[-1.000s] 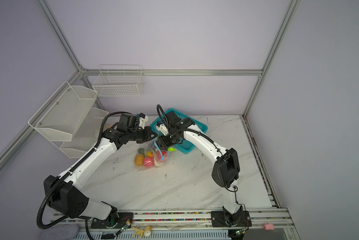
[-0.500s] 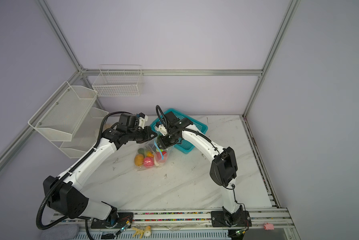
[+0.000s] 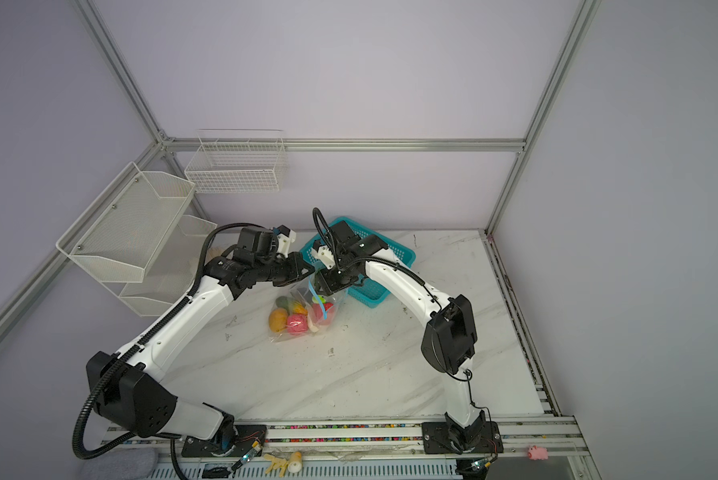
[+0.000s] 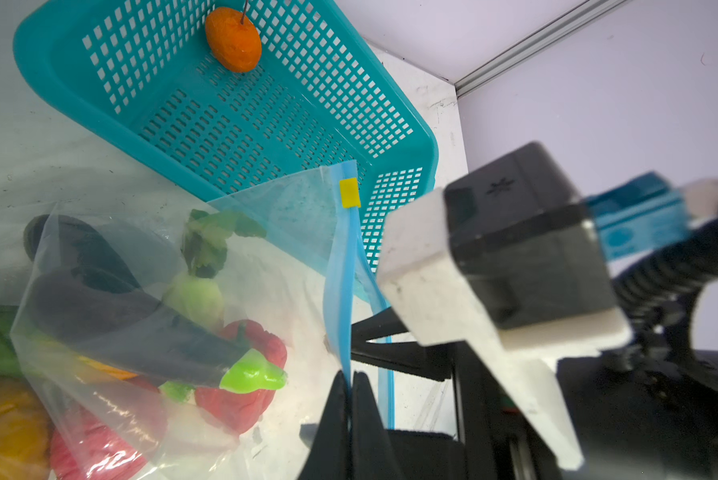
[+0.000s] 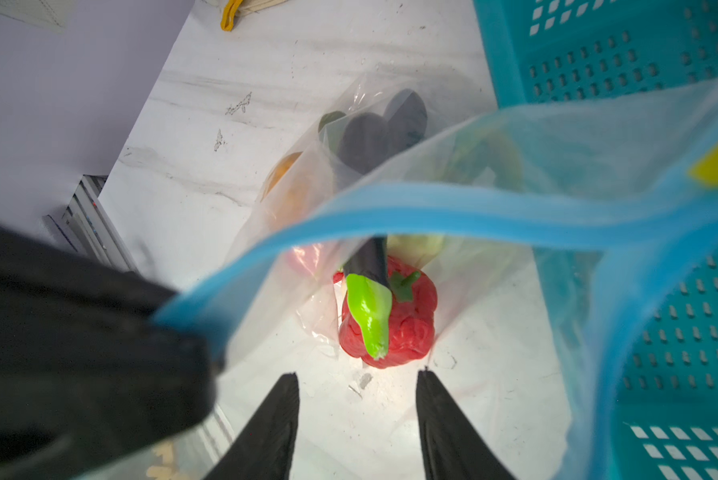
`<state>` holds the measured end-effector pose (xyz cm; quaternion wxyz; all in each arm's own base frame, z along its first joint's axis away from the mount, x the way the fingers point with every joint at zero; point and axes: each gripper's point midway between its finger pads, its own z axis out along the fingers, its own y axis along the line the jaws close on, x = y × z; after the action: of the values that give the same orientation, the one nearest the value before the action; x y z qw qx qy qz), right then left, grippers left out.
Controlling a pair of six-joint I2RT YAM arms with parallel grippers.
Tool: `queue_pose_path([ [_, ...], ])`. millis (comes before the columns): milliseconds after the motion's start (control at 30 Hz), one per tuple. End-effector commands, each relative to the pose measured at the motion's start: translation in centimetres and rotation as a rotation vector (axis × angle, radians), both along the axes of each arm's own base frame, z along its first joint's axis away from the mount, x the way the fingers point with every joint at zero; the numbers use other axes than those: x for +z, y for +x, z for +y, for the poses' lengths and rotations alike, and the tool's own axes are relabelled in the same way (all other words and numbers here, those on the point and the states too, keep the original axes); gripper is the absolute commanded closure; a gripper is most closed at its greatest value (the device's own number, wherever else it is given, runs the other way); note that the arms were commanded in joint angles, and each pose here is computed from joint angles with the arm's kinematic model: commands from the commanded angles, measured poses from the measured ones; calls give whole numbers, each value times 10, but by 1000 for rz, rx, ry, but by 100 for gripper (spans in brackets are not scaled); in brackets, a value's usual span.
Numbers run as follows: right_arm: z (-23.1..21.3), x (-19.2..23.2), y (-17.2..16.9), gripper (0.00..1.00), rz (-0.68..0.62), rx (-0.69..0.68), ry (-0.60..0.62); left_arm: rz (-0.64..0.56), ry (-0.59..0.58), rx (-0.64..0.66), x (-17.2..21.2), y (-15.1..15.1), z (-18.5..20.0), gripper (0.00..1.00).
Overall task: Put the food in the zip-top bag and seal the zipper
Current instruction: 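Lower the eggplant into the bag and open the right gripper, then raise the right gripper out of the bag and move it over the basket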
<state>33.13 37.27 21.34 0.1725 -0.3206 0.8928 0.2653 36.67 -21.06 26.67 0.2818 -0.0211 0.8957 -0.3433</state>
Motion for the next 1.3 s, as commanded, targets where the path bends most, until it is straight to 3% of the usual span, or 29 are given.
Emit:
queue_pose_path([
  [0, -9, 49, 2, 50, -109, -42, 55, -65, -27, -1, 16, -3, 0, 100],
  [333, -29, 90, -2, 49, -235, -104, 109, -63, -26, 2, 14, -2, 0, 100],
  [633, -54, 106, 37, 48, -396, -302, 86, -60, -25, 6, 12, -2, 0, 100],
  [900, -59, 81, 69, 46, -437, -391, 49, -61, -23, 9, 12, -2, 1, 100],
  [1167, -76, 49, 102, 41, -396, -451, 107, -60, -2, 28, 11, 1, 9, 100],
  [1267, -83, 29, 118, 41, -395, -468, 70, -60, -2, 31, 12, 2, 11, 100],
])
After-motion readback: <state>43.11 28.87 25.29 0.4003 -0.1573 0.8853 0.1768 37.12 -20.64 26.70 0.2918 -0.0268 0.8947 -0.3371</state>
